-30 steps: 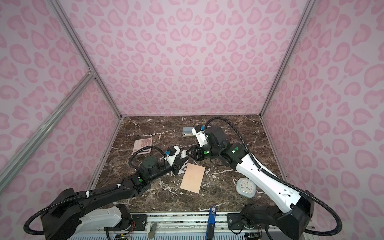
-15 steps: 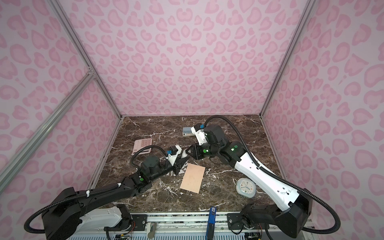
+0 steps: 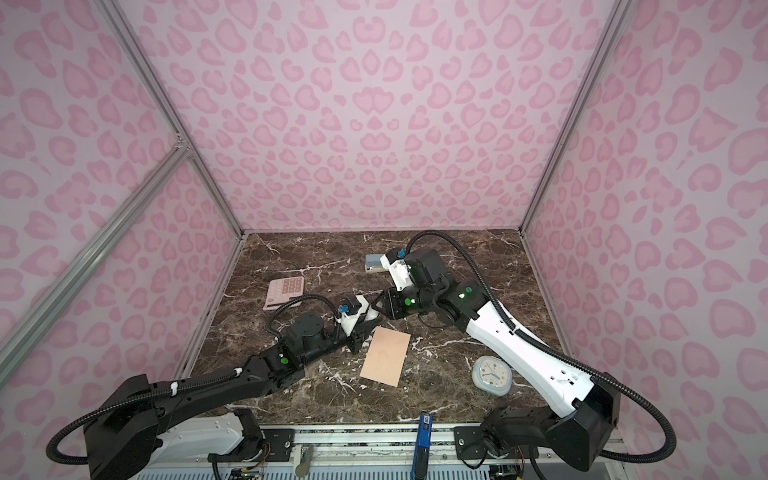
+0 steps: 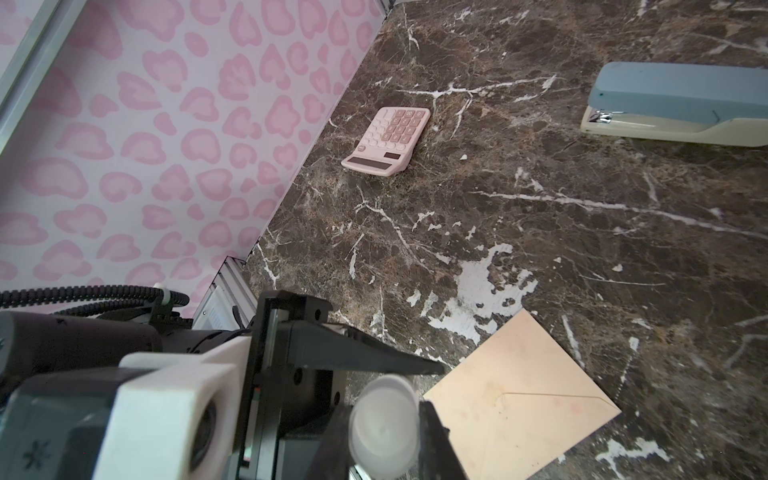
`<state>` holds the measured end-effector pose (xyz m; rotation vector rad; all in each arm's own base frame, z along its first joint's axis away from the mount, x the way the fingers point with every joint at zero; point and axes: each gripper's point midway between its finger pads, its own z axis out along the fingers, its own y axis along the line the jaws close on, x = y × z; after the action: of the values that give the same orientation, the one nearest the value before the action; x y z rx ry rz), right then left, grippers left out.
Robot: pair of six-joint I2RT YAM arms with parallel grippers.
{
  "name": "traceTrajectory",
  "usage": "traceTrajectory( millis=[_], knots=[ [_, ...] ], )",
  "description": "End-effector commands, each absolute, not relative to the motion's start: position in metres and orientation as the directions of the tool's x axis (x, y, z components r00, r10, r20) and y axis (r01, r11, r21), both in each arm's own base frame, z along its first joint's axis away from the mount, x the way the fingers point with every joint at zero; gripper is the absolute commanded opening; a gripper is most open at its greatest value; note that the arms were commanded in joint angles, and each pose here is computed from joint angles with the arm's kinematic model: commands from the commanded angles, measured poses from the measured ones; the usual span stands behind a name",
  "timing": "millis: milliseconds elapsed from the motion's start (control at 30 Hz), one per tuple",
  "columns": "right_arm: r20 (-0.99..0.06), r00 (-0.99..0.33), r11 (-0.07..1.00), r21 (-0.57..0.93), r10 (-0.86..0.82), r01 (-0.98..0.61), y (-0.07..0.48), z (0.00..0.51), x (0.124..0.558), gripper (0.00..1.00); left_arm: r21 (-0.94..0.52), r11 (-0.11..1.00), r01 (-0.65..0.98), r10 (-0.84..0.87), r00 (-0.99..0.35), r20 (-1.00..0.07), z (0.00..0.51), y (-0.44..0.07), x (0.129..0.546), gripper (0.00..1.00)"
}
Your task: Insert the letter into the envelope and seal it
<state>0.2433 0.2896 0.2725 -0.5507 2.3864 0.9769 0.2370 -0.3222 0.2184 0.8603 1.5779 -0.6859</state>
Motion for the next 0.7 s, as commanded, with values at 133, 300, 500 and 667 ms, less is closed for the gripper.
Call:
traceTrajectory(
  millis=[133, 300, 500, 667],
  knots=[
    [-0.6, -0.779, 0.655, 0.517, -0.182, -0.55, 0.293, 0.274, 0.247, 0.24, 0.07, 0.523, 0.849, 0.125, 0.005, -0.992, 0.241, -0.33, 0.23, 0.04],
    [-0.598, -0.781, 0.655, 0.52, -0.179, -0.548, 0.292, 0.274, 0.246, 0.24, 0.067, 0.543, 0.837, 0.106, 0.011, -0.994, 0.247, -0.327, 0.232, 0.04],
    [-0.603, -0.78, 0.653, 0.524, -0.169, -0.547, 0.292, 0.276, 0.246, 0.23, 0.055, 0.562, 0.826, 0.084, 0.009, -0.996, 0.253, -0.324, 0.235, 0.04],
    [-0.606, -0.776, 0.649, 0.521, -0.175, -0.554, 0.293, 0.276, 0.243, 0.22, 0.052, 0.563, 0.825, 0.082, 0.007, -0.997, 0.253, -0.325, 0.235, 0.04]
  ],
)
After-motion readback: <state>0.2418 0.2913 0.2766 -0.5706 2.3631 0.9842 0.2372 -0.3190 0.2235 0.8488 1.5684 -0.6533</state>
